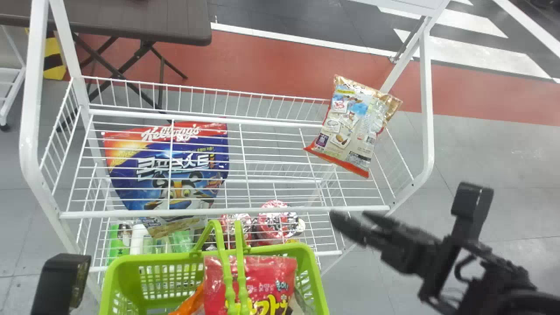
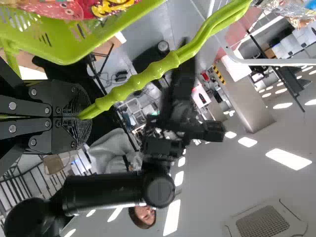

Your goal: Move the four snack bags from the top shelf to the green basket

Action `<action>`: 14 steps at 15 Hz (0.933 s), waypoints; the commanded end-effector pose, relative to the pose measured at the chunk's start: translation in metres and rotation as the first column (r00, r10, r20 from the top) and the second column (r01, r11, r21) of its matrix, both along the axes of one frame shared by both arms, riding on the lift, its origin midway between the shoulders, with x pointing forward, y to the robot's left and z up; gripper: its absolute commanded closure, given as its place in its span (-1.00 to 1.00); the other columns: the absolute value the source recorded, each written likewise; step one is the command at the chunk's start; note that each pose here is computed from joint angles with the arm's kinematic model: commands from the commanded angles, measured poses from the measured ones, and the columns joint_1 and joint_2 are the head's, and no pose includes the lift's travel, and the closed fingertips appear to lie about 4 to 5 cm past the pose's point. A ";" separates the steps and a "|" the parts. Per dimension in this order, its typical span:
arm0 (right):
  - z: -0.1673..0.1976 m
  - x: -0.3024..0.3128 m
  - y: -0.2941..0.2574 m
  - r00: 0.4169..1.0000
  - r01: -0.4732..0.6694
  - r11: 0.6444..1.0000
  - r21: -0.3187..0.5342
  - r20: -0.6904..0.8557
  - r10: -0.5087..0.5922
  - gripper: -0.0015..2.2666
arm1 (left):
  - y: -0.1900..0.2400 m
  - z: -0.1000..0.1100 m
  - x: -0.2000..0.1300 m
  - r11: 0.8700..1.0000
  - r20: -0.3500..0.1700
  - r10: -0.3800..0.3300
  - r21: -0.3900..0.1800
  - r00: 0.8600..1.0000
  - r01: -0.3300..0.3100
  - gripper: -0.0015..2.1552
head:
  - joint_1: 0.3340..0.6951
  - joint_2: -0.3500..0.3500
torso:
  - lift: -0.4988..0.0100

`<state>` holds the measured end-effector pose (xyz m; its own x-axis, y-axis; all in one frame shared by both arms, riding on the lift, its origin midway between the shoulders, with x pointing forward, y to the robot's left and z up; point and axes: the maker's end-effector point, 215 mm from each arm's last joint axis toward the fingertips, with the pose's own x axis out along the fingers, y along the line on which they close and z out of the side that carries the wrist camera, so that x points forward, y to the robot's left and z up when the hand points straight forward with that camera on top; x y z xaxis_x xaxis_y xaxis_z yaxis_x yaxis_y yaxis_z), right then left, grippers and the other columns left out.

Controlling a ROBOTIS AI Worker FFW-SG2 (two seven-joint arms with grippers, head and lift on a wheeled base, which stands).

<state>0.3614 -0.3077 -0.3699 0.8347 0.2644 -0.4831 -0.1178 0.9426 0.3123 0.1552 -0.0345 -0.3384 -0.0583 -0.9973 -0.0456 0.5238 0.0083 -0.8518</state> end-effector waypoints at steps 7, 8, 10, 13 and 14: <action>0.034 0.140 -0.085 0.915 0.277 0.938 -0.209 0.357 -0.191 -0.94 | 0.007 -0.005 0.009 1.000 0.003 0.016 0.014 1.000 -0.016 0.93 | 1.00 -1.00 | 0.96; 0.030 0.148 -0.087 0.918 0.281 0.934 -0.220 0.345 -0.195 -0.94 | 0.008 -0.006 0.009 1.000 -0.001 0.017 0.015 1.000 -0.017 0.93 | 1.00 -1.00 | 0.96; 0.014 0.163 -0.089 0.927 0.290 0.930 -0.226 0.308 -0.214 -0.94 | 0.010 -0.008 0.014 1.000 -0.005 0.016 0.015 1.000 -0.016 0.93 | 1.00 -1.00 | 0.96; 0.000 0.179 -0.084 0.938 0.284 0.930 -0.234 0.270 -0.218 -0.94 | 0.014 -0.009 0.016 1.000 -0.009 0.022 0.012 1.000 -0.022 0.93 | 1.00 -1.00 | 0.96; -0.003 0.185 -0.079 0.943 0.273 0.930 -0.245 0.261 -0.208 -0.94 | 0.016 -0.009 0.017 1.000 -0.009 0.025 0.010 1.000 -0.025 0.93 | 1.00 -1.00 | 0.96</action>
